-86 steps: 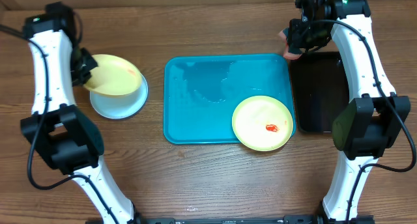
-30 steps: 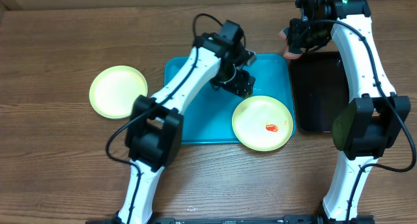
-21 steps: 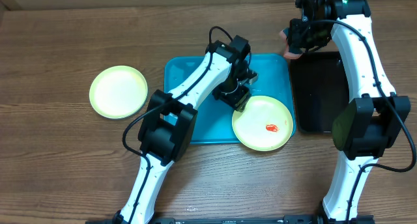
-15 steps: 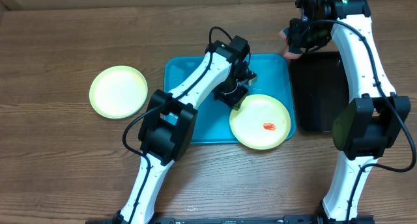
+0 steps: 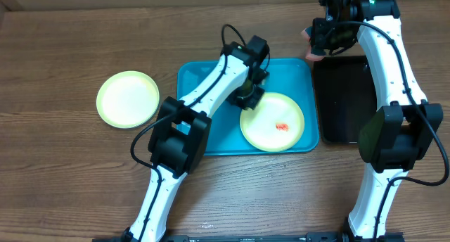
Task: Clean dirty plates on tray and stack at the side
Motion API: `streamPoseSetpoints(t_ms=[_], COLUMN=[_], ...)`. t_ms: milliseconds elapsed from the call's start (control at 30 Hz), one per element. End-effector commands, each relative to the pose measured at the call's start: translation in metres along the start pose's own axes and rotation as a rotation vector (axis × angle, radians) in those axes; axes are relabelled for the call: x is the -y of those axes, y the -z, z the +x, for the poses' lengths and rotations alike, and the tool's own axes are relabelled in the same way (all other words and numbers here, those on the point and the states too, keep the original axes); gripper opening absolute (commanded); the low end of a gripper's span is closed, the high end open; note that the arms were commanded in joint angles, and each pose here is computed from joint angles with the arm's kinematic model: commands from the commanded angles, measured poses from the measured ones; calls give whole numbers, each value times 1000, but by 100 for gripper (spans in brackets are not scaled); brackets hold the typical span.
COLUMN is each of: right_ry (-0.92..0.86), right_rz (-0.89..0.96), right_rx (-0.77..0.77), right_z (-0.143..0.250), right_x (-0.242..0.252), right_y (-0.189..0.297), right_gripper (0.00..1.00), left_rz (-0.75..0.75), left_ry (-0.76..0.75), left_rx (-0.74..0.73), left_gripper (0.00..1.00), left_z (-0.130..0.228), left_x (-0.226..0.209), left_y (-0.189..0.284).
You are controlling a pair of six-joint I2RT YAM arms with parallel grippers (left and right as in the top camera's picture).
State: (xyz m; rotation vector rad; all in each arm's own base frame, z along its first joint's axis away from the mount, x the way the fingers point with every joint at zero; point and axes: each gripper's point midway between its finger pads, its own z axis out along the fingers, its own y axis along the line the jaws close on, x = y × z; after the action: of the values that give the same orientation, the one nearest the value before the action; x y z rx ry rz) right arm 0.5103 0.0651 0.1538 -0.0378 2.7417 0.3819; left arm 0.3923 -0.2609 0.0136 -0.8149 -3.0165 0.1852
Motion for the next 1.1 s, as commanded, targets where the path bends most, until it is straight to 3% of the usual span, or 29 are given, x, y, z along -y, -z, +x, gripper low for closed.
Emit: streamPoseSetpoints(t_ms=[0,133,233,433,667,1067], right_ry=[-47,-50,-60,-2,36,62], right_rz=[-34,-58,-68,-85,-97,-30], right_rx=[58,47,17,-50,-109,-60], right_z=[-10,-4,6,34,69,72], right_x=[-30,-56,-71,-103,-125,-105], right_y=[11,0,-11,-36,-73,-119], right_gripper=[4,4,4,4,4,4], left_rz=[-161,-68,-13,94,100,103], left_ry=[437,637,664,589,585,565], left_rx=[59,65,66,66,70,68], left_gripper=[4,4,4,4,4,4], left_z=[-6,-2,-3,-9,-10,-10], left_x=[-82,-114,-119,-102,-101,-99], left_y=[14,17,19,20,20,20])
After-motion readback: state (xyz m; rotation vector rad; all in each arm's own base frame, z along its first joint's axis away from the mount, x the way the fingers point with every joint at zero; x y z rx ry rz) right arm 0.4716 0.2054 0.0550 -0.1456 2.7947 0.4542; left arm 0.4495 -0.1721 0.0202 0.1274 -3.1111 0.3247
